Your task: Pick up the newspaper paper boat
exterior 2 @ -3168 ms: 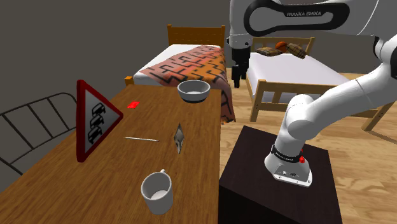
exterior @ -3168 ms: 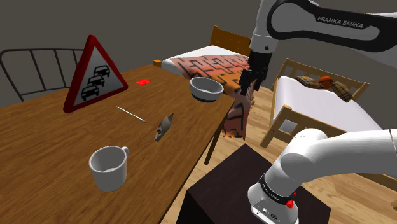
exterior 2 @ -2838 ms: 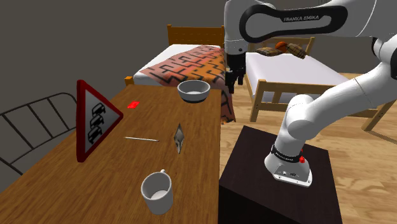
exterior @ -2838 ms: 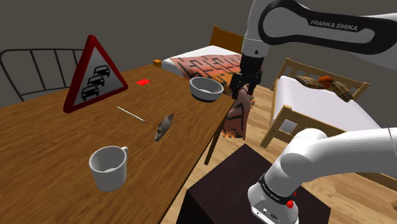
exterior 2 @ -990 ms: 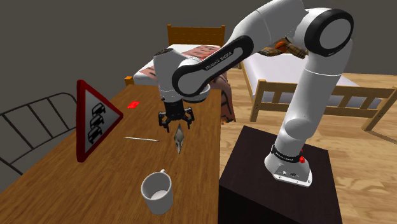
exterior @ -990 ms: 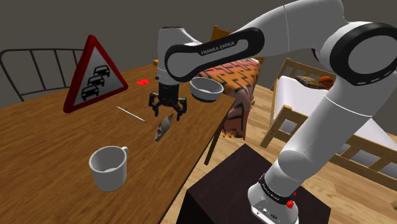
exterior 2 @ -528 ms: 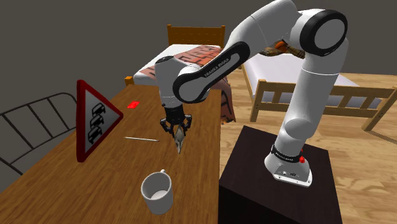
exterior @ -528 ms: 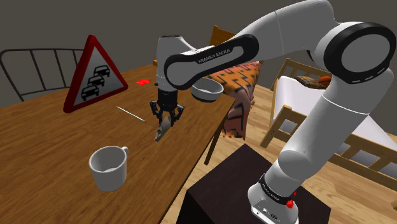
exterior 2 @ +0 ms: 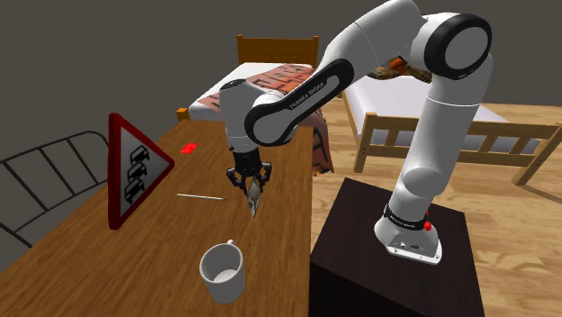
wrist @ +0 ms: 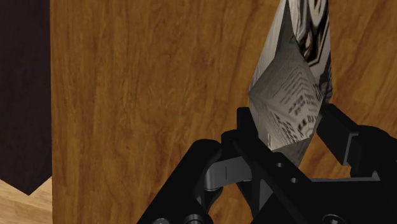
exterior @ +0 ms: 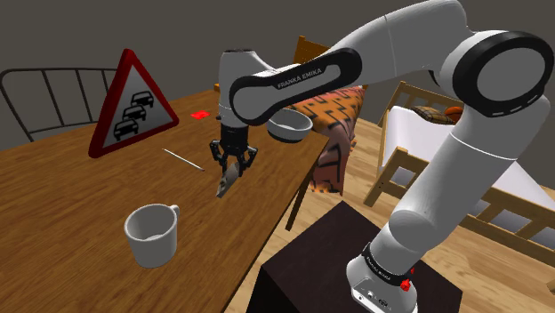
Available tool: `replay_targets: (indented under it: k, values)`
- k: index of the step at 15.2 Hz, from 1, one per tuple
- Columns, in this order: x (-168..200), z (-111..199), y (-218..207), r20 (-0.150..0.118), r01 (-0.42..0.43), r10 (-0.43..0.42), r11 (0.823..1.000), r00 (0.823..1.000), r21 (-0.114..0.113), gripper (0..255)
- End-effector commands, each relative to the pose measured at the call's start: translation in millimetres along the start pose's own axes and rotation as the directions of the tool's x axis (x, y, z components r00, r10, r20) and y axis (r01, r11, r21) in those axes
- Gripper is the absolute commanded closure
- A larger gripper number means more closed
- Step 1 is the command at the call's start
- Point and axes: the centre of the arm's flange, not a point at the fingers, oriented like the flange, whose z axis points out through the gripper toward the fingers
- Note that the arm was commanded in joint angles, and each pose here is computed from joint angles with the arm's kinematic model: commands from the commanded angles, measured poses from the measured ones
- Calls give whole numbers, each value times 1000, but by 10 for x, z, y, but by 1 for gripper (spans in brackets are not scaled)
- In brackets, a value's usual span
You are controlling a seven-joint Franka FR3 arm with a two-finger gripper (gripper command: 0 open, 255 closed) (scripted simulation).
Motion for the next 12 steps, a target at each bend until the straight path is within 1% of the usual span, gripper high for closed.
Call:
replay_targets:
  k: [1, 12]
  values:
    - [-6, -47, 1, 1, 1, -1, 1000, 1000, -1, 255]
    - [-35, -625, 45, 1, 1, -1, 1000, 1000, -1, 255]
